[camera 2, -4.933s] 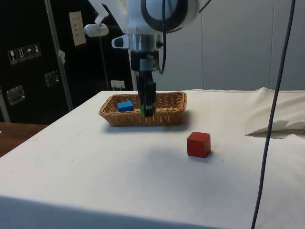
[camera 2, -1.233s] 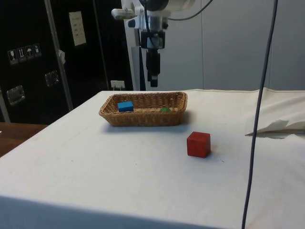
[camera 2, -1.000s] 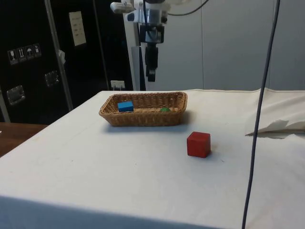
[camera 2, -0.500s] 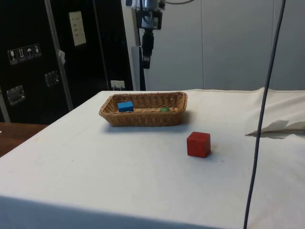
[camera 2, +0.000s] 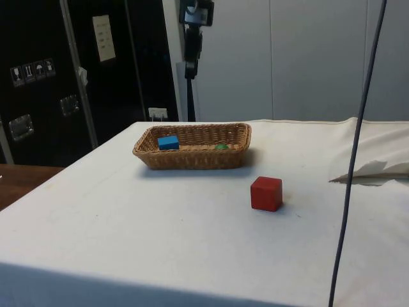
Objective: Place all non-red objects into the basket.
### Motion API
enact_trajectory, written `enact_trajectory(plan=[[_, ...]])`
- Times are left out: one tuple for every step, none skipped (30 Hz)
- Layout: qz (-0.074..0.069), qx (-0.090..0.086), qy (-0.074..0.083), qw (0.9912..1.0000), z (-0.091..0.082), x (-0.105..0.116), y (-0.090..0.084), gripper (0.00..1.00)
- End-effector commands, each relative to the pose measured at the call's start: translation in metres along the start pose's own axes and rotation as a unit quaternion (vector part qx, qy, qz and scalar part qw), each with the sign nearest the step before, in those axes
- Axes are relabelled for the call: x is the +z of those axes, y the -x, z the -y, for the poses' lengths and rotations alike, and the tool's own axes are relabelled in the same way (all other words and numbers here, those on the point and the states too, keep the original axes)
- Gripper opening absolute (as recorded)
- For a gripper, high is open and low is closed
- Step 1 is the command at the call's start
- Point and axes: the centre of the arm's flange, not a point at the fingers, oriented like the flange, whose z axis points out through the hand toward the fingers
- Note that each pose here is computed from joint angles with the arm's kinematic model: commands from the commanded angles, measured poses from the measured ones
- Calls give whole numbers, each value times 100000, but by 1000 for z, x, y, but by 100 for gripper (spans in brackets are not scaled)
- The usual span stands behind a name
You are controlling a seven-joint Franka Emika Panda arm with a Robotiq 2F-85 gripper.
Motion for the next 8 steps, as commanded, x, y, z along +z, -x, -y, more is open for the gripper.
enact_trajectory(plan=[[470,66,845,99995,2,-2,-1,100],[464,-5,1029,99994,3,-3,-2,100],[460,-53,1169,99992,4,-3,-3,100],[423,-152,1187,99992,4,-3,-3,100],[455,-138,1260,99991,3,-3,-3,100],[415,-166,1204,99992,3,-3,-3,100],[416,-193,1109,99993,4,-3,-3,100],[204,-288,798,99996,4,-3,-3,100]])
